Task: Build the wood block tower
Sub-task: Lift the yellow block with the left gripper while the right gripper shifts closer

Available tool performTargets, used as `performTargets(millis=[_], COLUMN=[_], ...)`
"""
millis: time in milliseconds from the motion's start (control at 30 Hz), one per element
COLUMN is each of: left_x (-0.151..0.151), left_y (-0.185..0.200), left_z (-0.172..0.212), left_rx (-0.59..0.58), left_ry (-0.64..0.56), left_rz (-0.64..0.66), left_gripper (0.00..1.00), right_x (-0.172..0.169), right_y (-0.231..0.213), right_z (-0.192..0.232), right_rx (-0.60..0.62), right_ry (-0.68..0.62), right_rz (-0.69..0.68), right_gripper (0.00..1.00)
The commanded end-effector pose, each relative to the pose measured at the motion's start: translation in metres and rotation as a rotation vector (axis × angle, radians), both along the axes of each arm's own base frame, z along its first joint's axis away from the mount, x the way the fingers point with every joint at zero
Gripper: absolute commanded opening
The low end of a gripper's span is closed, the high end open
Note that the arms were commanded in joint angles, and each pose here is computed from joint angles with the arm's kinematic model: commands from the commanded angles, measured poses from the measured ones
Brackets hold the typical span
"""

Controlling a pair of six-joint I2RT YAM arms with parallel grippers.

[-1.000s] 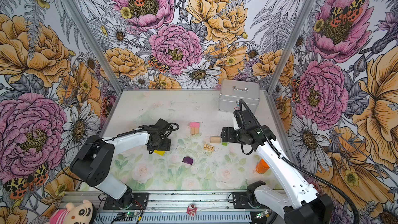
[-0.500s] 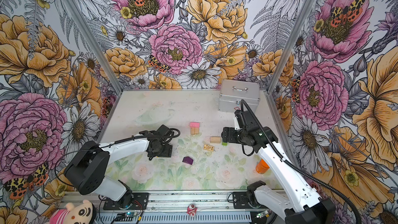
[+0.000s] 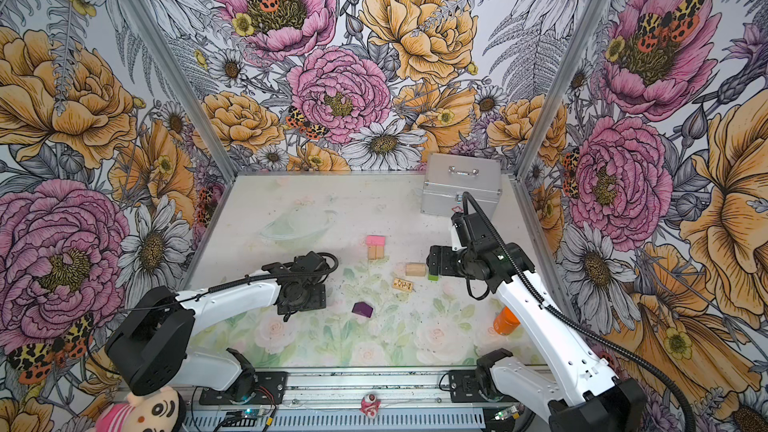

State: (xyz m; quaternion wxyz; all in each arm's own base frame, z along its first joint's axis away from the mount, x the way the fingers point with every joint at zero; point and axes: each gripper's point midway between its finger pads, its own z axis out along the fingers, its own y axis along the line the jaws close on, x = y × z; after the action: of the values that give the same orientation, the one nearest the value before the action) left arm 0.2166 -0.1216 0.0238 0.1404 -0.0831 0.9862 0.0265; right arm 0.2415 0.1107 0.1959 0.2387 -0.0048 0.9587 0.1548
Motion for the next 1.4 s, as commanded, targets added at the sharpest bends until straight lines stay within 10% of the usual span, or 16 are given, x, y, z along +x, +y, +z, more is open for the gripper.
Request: performTargets(millis=[0, 467, 1367], left_x=[0.008, 0.015, 0.024], left_y=[0.003, -0.009, -0.002], left_z=[0.008, -0.001, -0.003], left_rx=[0.015, 0.049, 0.086], left_ry=[-0.056, -0.02, -0.025], left_rz=[0.047, 0.021, -0.009], left_gripper=[0.86, 0.81, 0.7], right_x=[0.004, -0.054, -0.068], right_y=[0.012, 0.089, 0.091], right_z=[0.014, 0.013, -0.003], right_rx=[0.049, 0.32, 0.282], right_ry=[-0.037, 0.007, 0.025], right_rz=[0.044, 0.257, 0.251], right_gripper=[0.9, 1.0, 1.0])
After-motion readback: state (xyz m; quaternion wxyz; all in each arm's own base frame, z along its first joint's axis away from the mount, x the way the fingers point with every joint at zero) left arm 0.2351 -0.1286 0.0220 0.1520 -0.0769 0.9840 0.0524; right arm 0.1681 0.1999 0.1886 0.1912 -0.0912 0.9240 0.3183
